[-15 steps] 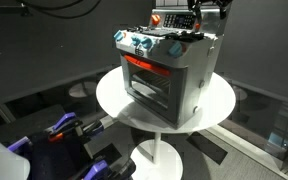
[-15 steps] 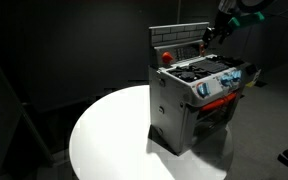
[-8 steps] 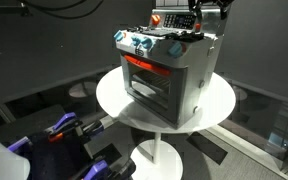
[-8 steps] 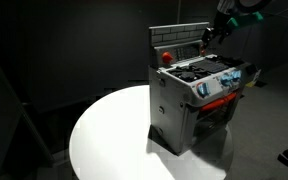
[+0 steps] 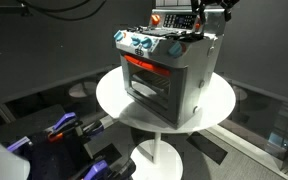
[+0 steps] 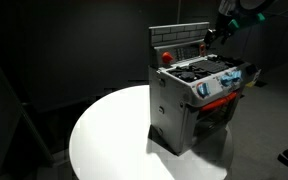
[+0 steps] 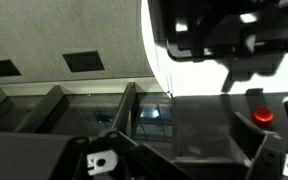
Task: Press the button on the toy stove
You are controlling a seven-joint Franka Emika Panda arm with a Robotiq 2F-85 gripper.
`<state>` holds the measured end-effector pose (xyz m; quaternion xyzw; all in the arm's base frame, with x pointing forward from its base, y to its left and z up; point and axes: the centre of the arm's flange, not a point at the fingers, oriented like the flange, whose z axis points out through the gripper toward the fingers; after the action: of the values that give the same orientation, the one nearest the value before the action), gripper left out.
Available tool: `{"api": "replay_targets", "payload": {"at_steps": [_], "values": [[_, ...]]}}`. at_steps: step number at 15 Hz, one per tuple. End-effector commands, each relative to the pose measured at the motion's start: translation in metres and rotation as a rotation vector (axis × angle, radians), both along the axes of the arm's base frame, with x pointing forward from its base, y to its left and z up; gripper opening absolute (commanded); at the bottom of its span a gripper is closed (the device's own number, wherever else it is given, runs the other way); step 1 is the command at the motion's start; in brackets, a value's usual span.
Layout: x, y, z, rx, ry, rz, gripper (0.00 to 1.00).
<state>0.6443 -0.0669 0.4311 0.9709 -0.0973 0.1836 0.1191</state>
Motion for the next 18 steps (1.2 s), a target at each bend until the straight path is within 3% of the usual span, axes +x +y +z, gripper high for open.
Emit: {"api": "replay_targets", "payload": {"at_steps": [1, 9, 18], "values": [[0.0, -0.002, 0.007, -0.025, 0.01, -0.037, 1.0], [-0.021, -0.001, 0.016, 0.004, 0.067, -0.031, 1.0], [-0.013, 0.012, 0.022, 0.034, 0.074, -0.023, 1.0]]}}
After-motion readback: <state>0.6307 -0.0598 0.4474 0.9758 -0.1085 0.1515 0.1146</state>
